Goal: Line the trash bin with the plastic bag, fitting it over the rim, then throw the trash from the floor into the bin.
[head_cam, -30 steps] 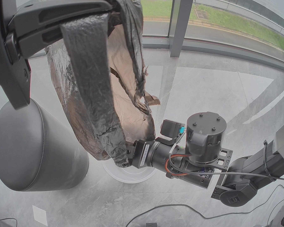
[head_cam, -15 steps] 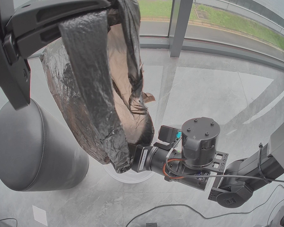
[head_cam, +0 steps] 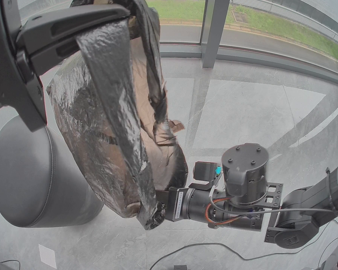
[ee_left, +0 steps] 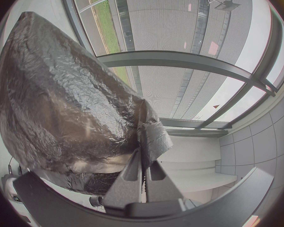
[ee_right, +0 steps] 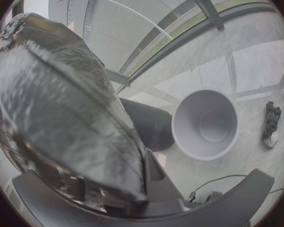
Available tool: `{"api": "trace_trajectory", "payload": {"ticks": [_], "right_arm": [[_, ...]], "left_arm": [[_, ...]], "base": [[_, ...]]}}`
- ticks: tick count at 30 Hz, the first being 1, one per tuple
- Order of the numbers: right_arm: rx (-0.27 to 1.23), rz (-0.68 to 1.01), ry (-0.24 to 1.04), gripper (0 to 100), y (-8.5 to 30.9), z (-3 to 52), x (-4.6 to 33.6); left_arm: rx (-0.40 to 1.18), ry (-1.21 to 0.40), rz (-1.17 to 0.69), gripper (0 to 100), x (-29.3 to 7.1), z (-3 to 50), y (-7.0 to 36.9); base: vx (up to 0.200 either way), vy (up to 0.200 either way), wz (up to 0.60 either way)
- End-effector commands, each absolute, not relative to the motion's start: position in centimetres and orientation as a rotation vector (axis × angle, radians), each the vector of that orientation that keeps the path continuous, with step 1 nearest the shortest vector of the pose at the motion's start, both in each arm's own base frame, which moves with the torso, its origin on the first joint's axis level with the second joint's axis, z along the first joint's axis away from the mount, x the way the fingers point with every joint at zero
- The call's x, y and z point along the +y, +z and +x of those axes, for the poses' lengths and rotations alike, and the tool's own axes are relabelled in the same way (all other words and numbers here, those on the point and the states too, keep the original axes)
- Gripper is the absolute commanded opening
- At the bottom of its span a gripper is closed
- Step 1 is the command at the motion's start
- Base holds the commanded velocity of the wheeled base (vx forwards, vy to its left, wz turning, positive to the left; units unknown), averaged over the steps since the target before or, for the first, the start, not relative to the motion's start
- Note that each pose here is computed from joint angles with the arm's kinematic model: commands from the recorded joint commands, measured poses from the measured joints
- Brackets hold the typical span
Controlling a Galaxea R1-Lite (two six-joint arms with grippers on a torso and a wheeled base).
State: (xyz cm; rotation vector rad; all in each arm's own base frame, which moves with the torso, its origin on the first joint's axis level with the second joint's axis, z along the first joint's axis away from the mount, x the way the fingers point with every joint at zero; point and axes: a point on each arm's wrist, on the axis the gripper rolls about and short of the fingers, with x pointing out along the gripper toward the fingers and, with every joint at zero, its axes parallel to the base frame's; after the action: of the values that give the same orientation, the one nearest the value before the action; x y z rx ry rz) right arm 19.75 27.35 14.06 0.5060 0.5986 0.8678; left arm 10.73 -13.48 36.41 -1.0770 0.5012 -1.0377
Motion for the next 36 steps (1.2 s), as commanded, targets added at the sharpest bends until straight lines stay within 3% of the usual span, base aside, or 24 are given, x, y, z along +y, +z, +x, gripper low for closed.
{"api": "trace_trajectory", "payload": {"ticks": [1, 5, 14, 25, 36], "right_arm": [[0.582, 0.574, 0.947, 0, 18.7, 17.8, 24.0], [0.62, 0.583, 1.014, 0, 21.0, 17.0, 20.6], [0.832, 0.657, 0.936, 0, 21.5, 18.5, 16.1], [0.943, 0.683, 0.907, 0, 19.1, 20.7, 16.6], [0.968, 0.671, 0.902, 0, 16.6, 22.7, 18.5]], "left_arm": [[0.534, -0.938, -1.058, 0, -13.9, 14.0, 32.6], [0.595, -0.883, -1.051, 0, -14.3, 16.4, 29.7], [0.697, -0.819, -1.042, 0, -15.8, 20.3, 24.4], [0.782, -0.749, -1.069, 0, -16.7, 22.0, 22.1], [0.769, -0.741, -1.073, 0, -16.3, 21.7, 22.2]], "base": [[0.0, 0.0, 0.0], [0.0, 0.0, 0.0], [0.0, 0.0, 0.0], [0.0, 0.0, 0.0], [0.0, 0.0, 0.0]]}}
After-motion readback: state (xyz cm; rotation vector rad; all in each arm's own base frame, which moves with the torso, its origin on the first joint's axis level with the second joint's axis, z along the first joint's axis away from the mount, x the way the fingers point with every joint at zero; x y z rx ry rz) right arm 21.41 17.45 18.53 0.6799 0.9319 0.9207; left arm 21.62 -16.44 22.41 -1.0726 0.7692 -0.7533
